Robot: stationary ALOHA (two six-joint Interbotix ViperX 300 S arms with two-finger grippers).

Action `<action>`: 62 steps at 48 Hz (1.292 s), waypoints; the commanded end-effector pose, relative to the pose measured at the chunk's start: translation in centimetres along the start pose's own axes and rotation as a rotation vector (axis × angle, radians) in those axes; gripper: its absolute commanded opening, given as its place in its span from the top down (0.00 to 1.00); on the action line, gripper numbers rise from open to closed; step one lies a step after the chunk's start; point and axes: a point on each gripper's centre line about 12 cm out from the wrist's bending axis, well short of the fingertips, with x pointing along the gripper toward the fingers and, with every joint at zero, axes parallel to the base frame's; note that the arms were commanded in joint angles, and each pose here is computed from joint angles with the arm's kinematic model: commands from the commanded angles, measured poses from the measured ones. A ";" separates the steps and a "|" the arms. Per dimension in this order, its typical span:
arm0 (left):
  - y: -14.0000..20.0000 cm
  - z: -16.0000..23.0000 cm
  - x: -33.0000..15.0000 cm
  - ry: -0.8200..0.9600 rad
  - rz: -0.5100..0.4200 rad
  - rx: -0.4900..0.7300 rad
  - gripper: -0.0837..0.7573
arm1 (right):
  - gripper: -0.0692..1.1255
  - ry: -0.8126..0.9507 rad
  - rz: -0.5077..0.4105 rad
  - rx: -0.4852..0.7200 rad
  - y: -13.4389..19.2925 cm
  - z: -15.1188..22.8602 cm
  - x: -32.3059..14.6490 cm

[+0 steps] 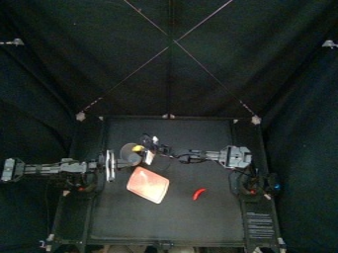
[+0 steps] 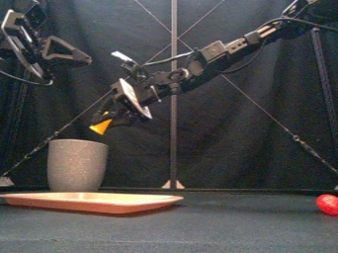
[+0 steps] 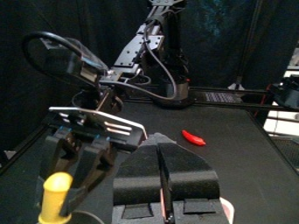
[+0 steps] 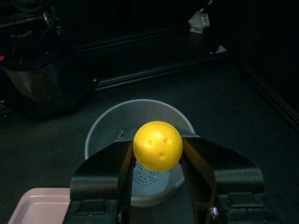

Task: Pick the yellow can then place it in the grey bowl
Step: Drop yellow can in the grey bowl and return to neutral

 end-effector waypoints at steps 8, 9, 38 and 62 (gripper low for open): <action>0.0 0.5 0.2 -0.017 0.001 0.004 0.95 | 0.20 -0.016 0.017 -0.009 1.0 3.4 0.8; 0.0 0.5 0.2 -0.017 0.001 0.004 0.95 | 0.19 -0.016 0.017 -0.005 1.0 3.3 0.8; 0.0 0.6 0.2 -0.015 0.001 0.004 0.95 | 0.14 -0.263 -0.066 0.046 -2.9 2.8 -12.0; 0.1 0.4 0.1 -0.014 0.005 0.005 0.95 | 0.14 -0.395 -0.065 0.012 -2.6 -0.2 -20.2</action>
